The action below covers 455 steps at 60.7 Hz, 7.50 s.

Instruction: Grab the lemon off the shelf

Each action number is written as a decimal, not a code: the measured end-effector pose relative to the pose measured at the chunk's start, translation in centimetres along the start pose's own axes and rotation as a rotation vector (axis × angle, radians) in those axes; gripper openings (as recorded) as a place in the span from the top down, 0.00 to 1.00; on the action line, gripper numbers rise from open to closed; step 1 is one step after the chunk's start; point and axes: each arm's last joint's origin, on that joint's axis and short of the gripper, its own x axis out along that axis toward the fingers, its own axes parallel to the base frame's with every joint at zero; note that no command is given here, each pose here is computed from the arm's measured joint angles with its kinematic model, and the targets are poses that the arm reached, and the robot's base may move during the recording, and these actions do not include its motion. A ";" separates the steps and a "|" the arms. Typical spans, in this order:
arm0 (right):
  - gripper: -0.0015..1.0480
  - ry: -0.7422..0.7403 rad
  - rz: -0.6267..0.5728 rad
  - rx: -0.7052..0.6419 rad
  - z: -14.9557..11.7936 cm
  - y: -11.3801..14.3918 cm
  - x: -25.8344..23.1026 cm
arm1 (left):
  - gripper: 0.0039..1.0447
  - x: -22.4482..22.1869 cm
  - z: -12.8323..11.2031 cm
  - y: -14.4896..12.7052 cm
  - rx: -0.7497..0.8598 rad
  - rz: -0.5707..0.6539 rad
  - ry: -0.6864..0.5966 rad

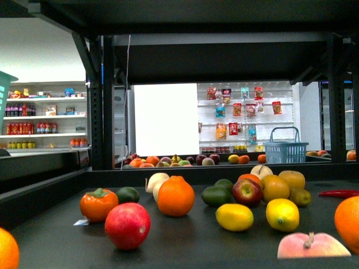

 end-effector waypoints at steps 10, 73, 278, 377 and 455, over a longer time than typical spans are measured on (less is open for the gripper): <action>0.07 0.000 0.000 0.000 0.0 0.0 0.0 | 0.07 0.0 0.0 0.0 0.000 0.001 0.000; 0.07 0.000 0.000 0.000 0.0 0.0 0.0 | 0.07 0.0 0.0 0.0 0.000 0.000 0.000; 0.07 0.000 0.000 0.000 0.0 0.0 0.0 | 0.94 27.2 12.9 -1.6 -0.992 -0.663 0.463; 0.07 0.884 -0.087 0.104 -8.4 -3.9 23.3 | 0.95 30.1 9.9 -17.1 -0.979 -0.900 0.620; 0.07 1.071 -0.209 0.061 -20.8 4.8 43.8 | 0.95 30.1 9.9 -17.0 -0.980 -0.898 0.618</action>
